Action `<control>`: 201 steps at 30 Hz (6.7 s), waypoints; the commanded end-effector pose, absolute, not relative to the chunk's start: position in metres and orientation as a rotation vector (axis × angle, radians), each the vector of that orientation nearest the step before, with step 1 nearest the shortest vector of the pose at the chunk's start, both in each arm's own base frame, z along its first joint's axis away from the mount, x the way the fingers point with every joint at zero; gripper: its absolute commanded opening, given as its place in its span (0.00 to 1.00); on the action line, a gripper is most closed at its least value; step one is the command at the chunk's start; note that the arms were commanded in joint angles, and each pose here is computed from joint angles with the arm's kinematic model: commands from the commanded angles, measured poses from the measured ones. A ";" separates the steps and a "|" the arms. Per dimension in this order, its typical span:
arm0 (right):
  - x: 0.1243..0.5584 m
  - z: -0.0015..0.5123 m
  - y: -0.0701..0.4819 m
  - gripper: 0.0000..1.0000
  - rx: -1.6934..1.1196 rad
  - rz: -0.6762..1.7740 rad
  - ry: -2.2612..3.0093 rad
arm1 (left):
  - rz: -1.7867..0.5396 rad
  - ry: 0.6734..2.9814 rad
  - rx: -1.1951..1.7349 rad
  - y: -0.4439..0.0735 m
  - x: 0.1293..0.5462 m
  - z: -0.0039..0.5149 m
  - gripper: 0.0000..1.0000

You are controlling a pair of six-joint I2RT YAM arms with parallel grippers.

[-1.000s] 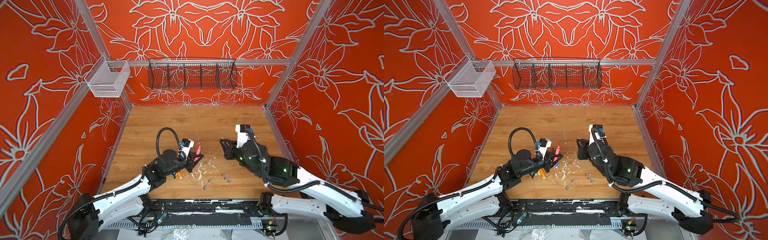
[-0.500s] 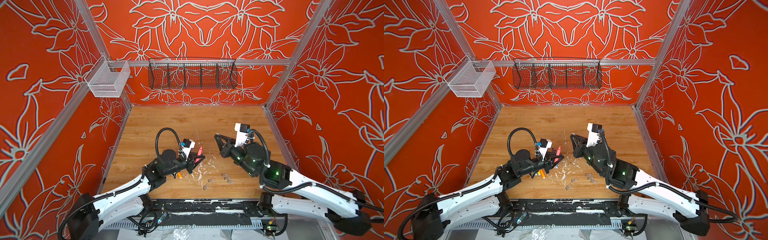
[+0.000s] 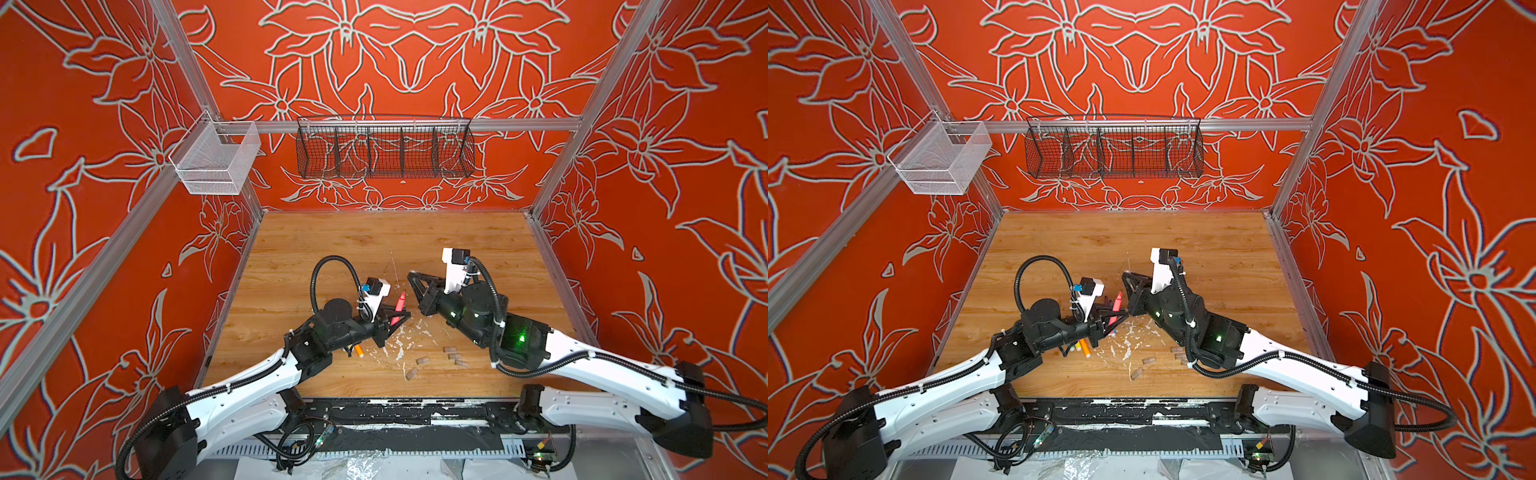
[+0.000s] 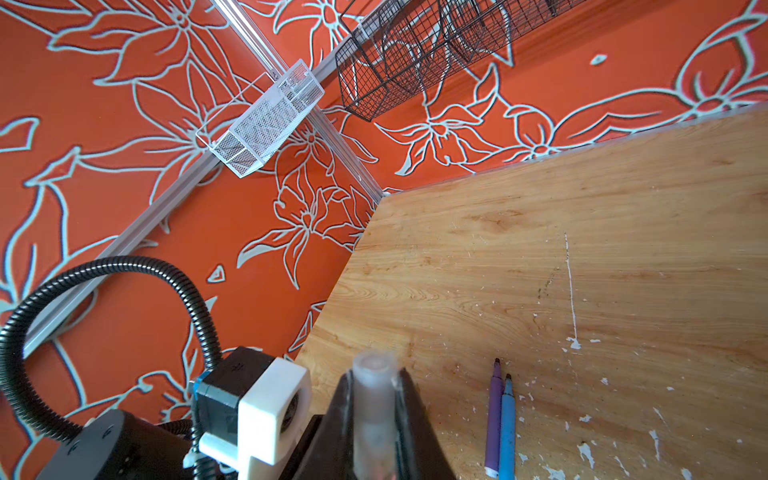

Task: Insert the pens into the pen caps
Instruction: 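Carry the cap with the right gripper toward the pink marker tip, then lower the cap in the right gripper onto the pink marker tip, then push the cap down over the marker tip with the right gripper, then open both grippers and set the capped pink marker on the table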

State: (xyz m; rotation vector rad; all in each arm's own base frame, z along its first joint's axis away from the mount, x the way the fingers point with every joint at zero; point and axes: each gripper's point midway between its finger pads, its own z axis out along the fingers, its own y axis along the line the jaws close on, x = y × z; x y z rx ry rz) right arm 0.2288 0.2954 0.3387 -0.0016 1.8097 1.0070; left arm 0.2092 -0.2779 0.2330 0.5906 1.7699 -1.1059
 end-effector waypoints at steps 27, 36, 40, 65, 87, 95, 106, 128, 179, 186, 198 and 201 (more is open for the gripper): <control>0.233 0.312 0.311 0.00 -0.024 1.011 1.851 | -1.109 1.728 0.585 -0.277 0.209 0.241 0.00; 0.236 0.314 0.306 0.00 -0.014 0.977 1.839 | -1.110 1.725 0.583 -0.276 0.209 0.241 0.00; 0.238 0.316 0.304 0.00 -0.004 0.964 1.829 | -1.111 1.720 0.585 -0.276 0.208 0.243 0.00; 0.238 0.316 0.313 0.00 -0.029 0.988 1.826 | -1.101 1.724 0.578 -0.275 0.210 0.241 0.00; 0.201 0.272 0.325 0.00 -0.099 1.140 1.865 | -1.205 1.656 0.333 -0.256 0.232 0.299 0.00; 0.185 0.286 0.325 0.11 -0.189 1.156 1.844 | -1.251 1.539 0.418 -0.260 0.220 0.346 0.00; 0.198 0.350 0.305 0.62 -0.209 1.084 1.839 | -1.149 1.550 0.573 -0.256 0.203 0.314 0.00; 0.228 0.357 0.367 0.00 -0.280 1.146 1.922 | -1.059 1.593 0.570 -0.252 0.209 0.297 0.00; 0.169 0.291 0.383 0.14 -0.422 1.165 2.070 | -0.917 1.478 0.455 -0.243 0.223 0.336 0.00; 0.197 0.283 0.346 0.00 -0.328 0.952 2.114 | -0.844 1.689 0.272 -0.227 0.244 0.314 0.52; 0.300 0.169 0.246 0.00 -0.040 0.686 2.527 | -0.580 2.203 -0.143 -0.176 0.245 0.199 0.86; 0.304 0.148 0.243 0.00 -0.035 0.632 2.593 | -0.404 2.355 -0.184 -0.169 0.248 0.163 0.78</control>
